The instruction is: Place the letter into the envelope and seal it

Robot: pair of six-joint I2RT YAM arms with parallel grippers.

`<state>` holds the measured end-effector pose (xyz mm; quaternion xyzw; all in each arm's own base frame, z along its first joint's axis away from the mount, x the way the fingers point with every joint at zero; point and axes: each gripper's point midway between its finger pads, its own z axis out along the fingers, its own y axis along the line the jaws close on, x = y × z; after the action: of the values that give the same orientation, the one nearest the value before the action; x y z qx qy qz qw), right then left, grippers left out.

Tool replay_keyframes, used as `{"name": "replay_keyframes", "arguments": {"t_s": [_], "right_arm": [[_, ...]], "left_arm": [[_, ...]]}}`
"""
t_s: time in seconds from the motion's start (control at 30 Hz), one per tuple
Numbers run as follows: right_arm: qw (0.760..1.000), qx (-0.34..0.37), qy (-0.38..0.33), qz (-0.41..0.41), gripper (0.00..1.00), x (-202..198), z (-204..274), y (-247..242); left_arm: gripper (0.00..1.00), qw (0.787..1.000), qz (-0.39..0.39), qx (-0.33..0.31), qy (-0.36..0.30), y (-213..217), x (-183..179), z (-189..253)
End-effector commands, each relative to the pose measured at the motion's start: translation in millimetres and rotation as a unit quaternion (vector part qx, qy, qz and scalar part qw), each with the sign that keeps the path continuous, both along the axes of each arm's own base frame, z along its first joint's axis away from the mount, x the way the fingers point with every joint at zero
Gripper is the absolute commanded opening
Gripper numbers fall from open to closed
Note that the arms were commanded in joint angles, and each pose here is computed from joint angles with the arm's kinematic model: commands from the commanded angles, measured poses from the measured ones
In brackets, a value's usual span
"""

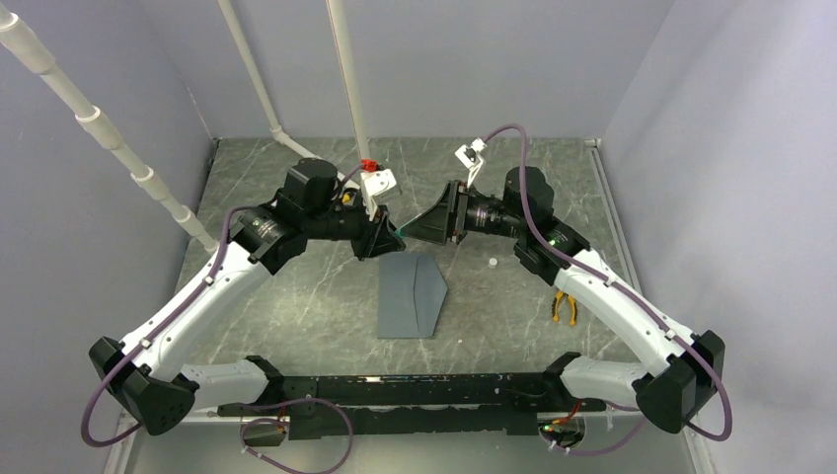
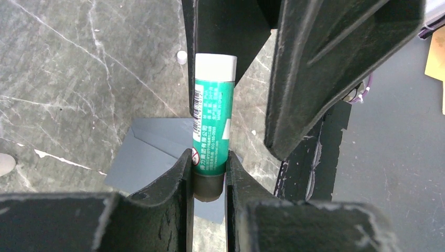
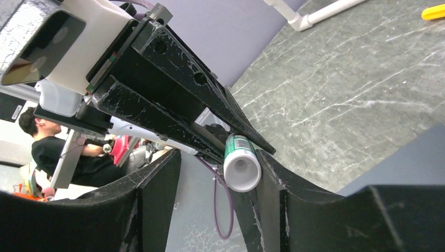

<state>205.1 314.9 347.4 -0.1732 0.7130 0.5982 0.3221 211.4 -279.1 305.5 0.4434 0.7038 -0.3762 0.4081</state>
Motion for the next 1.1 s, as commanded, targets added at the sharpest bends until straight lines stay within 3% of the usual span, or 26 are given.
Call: {"name": "replay_keyframes", "arguments": {"t_s": [0.0, 0.17, 0.57, 0.7, 0.77, 0.8, 0.9, 0.97, 1.07], "right_arm": [[0.998, 0.025, -0.041, 0.041, 0.54, -11.7, 24.6, 6.0], [0.998, 0.021, -0.037, 0.039, 0.38, -7.3, 19.9, 9.2], [0.998, 0.008, -0.032, 0.051, 0.29, -7.5, 9.5, 17.4], [0.998, 0.009, -0.033, 0.053, 0.16, -8.9, 9.8, 17.5], [0.998, 0.010, -0.039, 0.043, 0.04, -7.2, 11.4, 15.8], [0.999, 0.008, -0.041, 0.033, 0.00, -4.8, 11.7, 14.6], [0.998, -0.001, -0.058, -0.012, 0.00, 5.5, 12.6, 7.3], [0.996, -0.027, -0.066, -0.058, 0.00, 18.1, 4.5, -1.4], [0.980, -0.091, -0.080, -0.157, 0.00, 50.5, -20.5, -22.3]], "left_arm": [[0.02, 0.999, 0.010, -0.015, -0.027, -2.8, 10.4, 20.2], [0.03, 1.000, -0.007, -0.012, -0.023, -4.6, 6.5, 17.1], [0.02, 0.999, -0.021, -0.019, -0.034, -5.8, 3.1, 22.4], [0.06, 0.998, -0.027, -0.027, -0.046, -5.8, 0.8, 26.4], [0.18, 0.998, -0.021, -0.028, -0.048, -4.3, 1.8, 27.3], [0.31, 0.998, -0.018, -0.027, -0.048, -3.6, 1.8, 27.4], [0.64, 0.998, 0.004, -0.023, -0.051, 2.0, 4.0, 25.3], [0.76, 0.998, 0.014, -0.030, -0.052, 6.2, 1.2, 24.0], [0.84, 0.997, 0.033, -0.058, -0.047, 12.1, -7.1, 26.3]]}}
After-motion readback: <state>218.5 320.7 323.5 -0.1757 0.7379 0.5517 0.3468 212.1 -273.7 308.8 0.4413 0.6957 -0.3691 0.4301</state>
